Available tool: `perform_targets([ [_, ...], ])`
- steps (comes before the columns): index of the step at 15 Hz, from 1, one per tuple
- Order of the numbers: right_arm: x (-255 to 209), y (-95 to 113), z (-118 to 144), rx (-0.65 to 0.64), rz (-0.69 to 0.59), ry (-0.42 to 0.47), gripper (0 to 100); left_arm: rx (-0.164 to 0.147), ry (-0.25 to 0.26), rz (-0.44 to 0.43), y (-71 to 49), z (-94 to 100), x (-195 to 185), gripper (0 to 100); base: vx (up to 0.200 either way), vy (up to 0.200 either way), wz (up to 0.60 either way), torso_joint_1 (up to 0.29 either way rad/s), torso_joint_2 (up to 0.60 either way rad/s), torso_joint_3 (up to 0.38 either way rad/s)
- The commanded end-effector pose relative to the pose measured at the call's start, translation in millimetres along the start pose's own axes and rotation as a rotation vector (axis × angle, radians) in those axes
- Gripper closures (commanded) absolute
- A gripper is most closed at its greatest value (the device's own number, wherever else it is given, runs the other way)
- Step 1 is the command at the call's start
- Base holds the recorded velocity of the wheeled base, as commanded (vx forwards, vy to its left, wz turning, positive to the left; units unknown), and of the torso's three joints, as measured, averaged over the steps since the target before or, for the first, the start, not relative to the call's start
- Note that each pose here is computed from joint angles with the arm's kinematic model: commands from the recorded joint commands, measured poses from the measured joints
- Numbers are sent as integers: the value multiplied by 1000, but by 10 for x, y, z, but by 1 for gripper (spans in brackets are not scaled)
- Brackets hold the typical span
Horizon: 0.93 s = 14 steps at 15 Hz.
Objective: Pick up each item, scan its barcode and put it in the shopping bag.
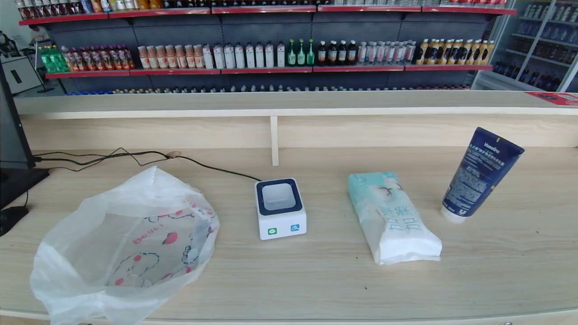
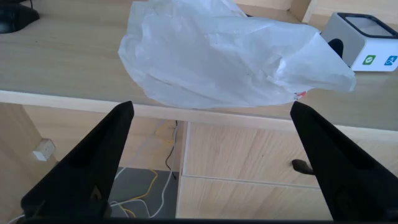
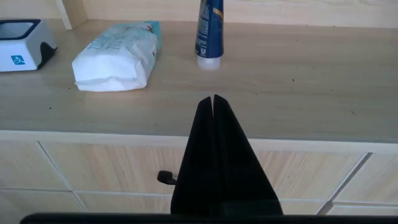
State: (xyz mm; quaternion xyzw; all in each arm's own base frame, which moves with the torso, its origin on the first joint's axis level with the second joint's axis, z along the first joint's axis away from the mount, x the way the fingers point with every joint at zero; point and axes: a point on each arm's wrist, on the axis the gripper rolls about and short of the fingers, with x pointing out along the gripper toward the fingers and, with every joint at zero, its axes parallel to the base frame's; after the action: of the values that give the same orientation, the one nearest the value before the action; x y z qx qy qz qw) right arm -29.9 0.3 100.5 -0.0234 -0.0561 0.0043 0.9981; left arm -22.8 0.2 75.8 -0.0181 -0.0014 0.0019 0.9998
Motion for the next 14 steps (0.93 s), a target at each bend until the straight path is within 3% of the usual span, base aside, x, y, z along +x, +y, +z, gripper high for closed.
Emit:
perform_targets([
  [1,-79,-11,270,-21,-1,-97,100,-1,1,2,0,1,1,0,0,0,0,0,0,0],
  [4,-72,-21,709,-31,38,-145,100,-1,0,1,0,0,0,0,0,0,0,0,0,0],
  [6,266,-51,1202,-24,77,-114,100,-1,0,1,0,0,0,0,0,0,0,0,0,0],
  [8,832,-39,1515,-48,120,-180,100,-1,0,1,0,0,0,0,0,0,0,0,0,0],
  [11,1440,-4,1662,-57,108,-315,100,-1,0,1,0,0,0,0,0,0,0,0,0,0],
  [14,1560,6,1646,-86,102,-351,100,-1,0,1,0,0,0,0,0,0,0,0,0,0],
])
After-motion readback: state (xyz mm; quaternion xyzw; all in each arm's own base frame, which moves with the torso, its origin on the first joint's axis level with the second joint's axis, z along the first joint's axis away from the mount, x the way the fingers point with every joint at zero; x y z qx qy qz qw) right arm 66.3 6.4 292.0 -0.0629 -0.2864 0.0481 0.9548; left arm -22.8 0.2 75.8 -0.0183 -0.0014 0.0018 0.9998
